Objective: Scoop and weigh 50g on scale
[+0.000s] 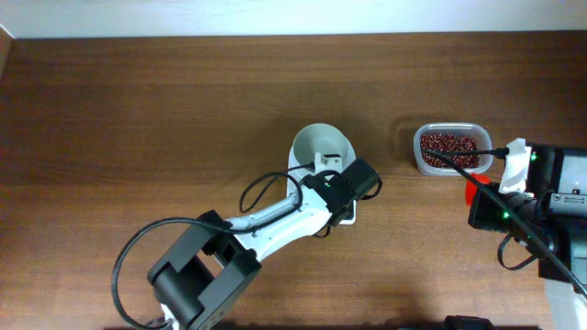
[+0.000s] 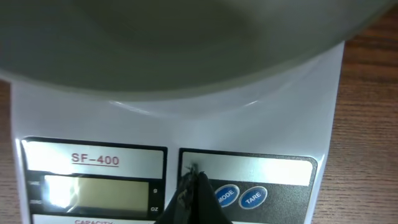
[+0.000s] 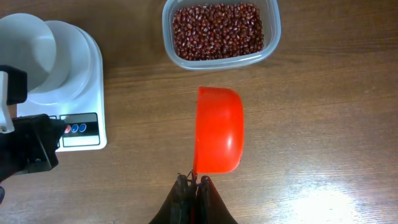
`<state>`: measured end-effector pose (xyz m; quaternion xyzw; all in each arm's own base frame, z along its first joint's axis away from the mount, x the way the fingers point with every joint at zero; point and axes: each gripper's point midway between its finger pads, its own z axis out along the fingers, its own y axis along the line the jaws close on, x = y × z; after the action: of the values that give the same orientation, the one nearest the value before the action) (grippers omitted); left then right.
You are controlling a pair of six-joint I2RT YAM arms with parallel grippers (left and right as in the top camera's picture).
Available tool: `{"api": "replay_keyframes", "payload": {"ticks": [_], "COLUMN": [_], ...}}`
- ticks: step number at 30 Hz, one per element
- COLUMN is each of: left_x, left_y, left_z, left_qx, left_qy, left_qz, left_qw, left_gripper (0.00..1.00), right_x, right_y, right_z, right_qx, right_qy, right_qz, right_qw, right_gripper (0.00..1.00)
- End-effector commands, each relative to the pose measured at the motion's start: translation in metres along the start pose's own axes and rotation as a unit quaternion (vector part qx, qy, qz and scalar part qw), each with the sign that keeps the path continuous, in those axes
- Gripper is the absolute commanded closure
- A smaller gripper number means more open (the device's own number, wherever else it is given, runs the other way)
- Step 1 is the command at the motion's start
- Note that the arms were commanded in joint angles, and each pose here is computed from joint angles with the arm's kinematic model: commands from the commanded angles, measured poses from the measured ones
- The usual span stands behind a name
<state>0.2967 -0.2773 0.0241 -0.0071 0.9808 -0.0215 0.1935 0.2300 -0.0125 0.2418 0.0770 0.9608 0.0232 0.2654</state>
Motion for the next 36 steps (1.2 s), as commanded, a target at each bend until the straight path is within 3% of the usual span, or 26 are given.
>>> {"api": "replay_keyframes", "payload": {"ticks": [1,12,36], "left_x": [0.009,0.023,0.005], "left_y": [-0.009,0.008,0.013], "left_z": [0.006,0.014,0.015], "left_qx": [0.014,-0.028,-0.04], "left_qy": [0.02,0.044,0.002], "left_qz": [-0.004,-0.057,-0.064], "left_qw": [1.0,0.997,0.997], "left_gripper": [1.0,1.0,1.0], "right_x": [-0.005,-0.003,0.002], "right_y": [-0.002,-0.002,-0.003], "right_z": [-0.006,-0.006,-0.006], "right_qx": [0.004,0.005,0.007], "right_qy": [-0.012,-0.009,0.002], "right_qz": [0.002,0.002,0.003], "right_qw": [1.0,1.0,1.0], "right_gripper": [0.96,0.96,0.96]}}
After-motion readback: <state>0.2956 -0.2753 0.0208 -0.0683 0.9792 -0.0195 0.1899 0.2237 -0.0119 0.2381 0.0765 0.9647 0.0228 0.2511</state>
